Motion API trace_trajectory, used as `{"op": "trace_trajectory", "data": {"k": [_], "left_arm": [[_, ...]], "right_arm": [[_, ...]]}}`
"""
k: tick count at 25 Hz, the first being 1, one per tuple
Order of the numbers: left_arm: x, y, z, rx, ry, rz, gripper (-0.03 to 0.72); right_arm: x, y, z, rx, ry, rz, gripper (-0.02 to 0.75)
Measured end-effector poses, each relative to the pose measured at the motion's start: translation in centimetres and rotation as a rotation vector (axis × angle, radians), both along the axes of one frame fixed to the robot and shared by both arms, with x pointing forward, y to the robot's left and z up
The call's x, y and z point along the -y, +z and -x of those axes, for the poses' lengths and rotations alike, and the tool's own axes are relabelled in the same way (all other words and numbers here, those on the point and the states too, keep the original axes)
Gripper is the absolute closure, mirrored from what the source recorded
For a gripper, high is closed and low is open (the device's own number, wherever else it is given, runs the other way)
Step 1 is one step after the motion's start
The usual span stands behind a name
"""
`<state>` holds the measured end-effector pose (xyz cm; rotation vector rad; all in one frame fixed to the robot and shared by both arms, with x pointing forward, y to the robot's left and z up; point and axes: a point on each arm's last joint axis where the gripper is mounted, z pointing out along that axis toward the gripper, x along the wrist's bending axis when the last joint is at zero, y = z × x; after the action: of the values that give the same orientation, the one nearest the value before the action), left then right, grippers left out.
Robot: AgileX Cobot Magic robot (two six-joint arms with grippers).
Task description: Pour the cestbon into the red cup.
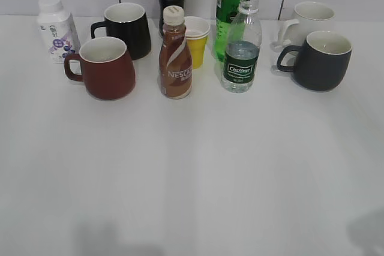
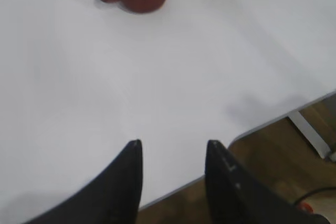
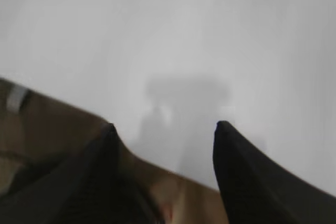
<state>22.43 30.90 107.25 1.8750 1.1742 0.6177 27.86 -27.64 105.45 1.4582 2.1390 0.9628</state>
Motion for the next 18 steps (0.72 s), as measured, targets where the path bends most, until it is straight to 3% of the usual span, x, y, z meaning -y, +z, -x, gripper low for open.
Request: {"op": "trace_trajectory", "data": {"k": [6, 9, 18], "left_arm": [[-0.4, -0.5, -0.1, 0.013, 0.028, -0.034, 0.422], [-0.2, -1.1, -0.6, 0.017, 0.034, -0.045, 0.428], [0.4, -1.3, -1.4, 0.078, 0.016, 0.007, 0.433]], "right_arm": [[1.9, 0.0, 4.7, 0.287, -0.002, -0.112, 0.308], [2.0, 0.0, 4.7, 0.291, -0.011, -0.120, 0.308], [1.7, 0.0, 3.9, 0.244, -0.016, -0.105, 0.308]]}}
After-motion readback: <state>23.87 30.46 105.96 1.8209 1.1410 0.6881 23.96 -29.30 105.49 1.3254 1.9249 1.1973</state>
